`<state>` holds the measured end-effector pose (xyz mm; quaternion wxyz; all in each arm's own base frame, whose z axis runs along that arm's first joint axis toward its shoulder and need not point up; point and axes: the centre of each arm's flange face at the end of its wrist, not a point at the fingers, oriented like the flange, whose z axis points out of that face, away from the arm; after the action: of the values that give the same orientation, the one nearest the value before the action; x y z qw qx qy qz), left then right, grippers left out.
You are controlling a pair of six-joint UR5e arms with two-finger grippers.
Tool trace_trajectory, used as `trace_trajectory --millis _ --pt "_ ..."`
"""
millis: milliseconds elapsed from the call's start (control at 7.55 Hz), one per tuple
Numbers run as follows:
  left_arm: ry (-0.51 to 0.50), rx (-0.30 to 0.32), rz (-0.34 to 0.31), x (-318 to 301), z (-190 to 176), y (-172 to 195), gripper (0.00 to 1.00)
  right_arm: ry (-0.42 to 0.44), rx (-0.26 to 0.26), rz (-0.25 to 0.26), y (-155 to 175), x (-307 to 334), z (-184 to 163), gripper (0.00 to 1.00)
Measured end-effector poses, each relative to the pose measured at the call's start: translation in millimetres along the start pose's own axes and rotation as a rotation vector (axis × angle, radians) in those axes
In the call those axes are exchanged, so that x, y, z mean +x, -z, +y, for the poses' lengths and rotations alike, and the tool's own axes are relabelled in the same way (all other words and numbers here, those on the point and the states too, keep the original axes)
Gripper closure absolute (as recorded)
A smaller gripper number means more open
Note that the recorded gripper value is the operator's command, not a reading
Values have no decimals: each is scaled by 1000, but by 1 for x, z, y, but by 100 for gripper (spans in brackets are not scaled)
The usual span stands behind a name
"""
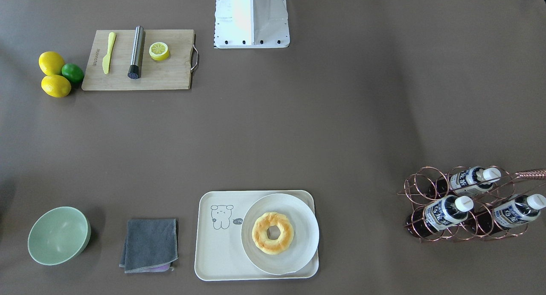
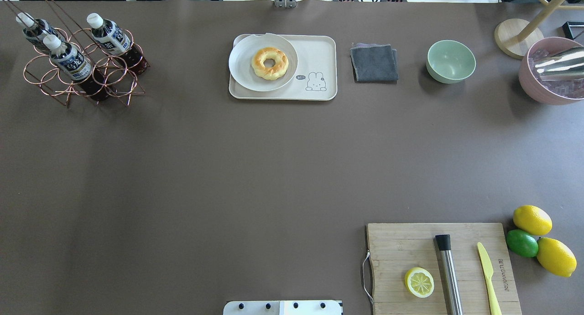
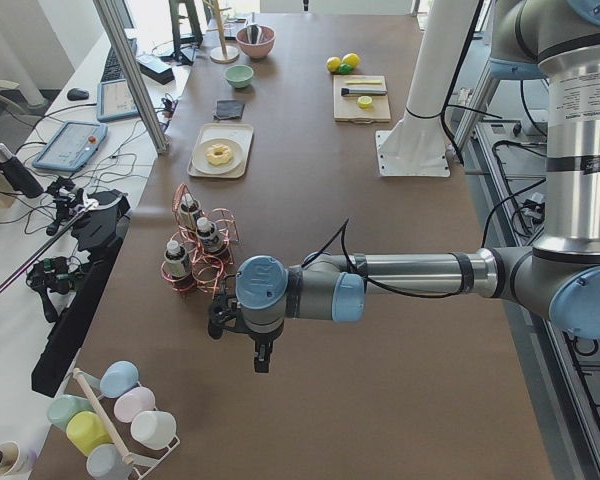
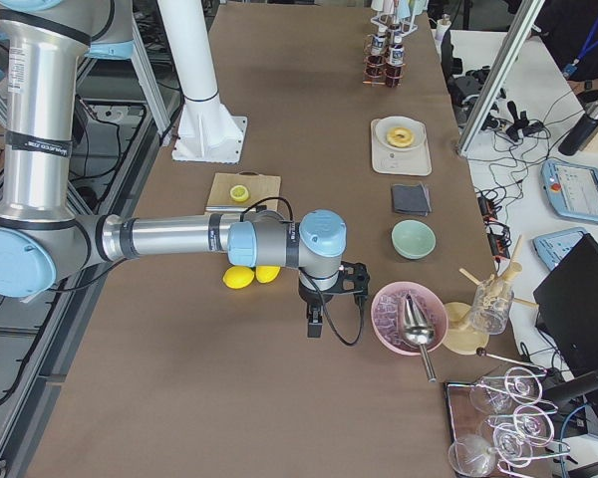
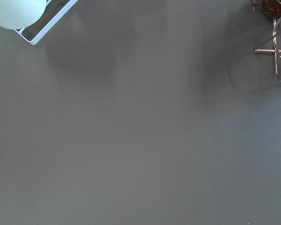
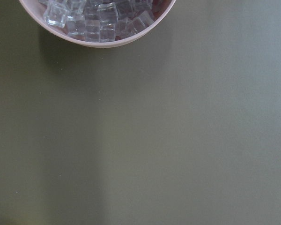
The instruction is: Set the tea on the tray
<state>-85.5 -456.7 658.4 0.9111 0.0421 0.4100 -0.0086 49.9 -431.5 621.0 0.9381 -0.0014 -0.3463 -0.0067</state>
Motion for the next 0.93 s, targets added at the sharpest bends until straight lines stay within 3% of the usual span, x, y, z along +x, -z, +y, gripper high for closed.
trace_trajectory --millis 927 --pt "0 4 1 0 0 1 3 1 1 -2 0 0 0 0"
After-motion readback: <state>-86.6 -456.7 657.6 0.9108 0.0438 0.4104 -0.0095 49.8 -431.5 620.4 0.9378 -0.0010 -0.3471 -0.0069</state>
